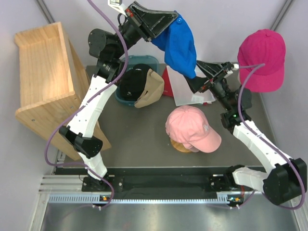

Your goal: Stack the hats

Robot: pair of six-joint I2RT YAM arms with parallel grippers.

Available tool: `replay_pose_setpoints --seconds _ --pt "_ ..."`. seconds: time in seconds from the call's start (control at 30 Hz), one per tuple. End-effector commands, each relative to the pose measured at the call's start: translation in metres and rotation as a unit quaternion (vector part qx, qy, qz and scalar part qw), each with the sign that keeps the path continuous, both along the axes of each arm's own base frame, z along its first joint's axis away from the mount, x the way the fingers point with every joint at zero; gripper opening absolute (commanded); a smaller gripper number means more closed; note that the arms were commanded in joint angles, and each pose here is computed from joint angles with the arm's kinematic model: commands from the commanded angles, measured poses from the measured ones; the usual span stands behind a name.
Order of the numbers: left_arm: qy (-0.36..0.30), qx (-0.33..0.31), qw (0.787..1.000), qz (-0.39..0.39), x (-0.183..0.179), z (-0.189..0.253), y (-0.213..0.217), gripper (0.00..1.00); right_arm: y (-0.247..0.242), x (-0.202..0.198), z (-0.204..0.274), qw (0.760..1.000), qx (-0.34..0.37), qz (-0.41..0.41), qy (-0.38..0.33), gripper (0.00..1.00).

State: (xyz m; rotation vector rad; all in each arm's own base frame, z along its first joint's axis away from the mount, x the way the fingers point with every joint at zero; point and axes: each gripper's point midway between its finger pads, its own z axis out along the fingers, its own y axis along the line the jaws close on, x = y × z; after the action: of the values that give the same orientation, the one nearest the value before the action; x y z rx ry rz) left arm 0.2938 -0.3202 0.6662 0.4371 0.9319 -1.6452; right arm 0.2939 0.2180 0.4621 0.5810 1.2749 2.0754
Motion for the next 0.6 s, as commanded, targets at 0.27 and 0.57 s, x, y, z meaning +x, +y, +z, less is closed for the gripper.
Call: replay_pose_setpoints --seconds 0.27,0.57 --pt "-0.046 -0.018 0.997 -0.057 -0.06 0.025 0.018 0.0 -0.003 -0.008 0.044 0.992 0.086 0.019 -0.086 0.91" --pt "-0.035 0.018 0.999 -0.032 -0.056 0.008 0.021 0.0 -0.009 -0.013 0.062 0.986 0.115 0.031 -0.118 0.73"
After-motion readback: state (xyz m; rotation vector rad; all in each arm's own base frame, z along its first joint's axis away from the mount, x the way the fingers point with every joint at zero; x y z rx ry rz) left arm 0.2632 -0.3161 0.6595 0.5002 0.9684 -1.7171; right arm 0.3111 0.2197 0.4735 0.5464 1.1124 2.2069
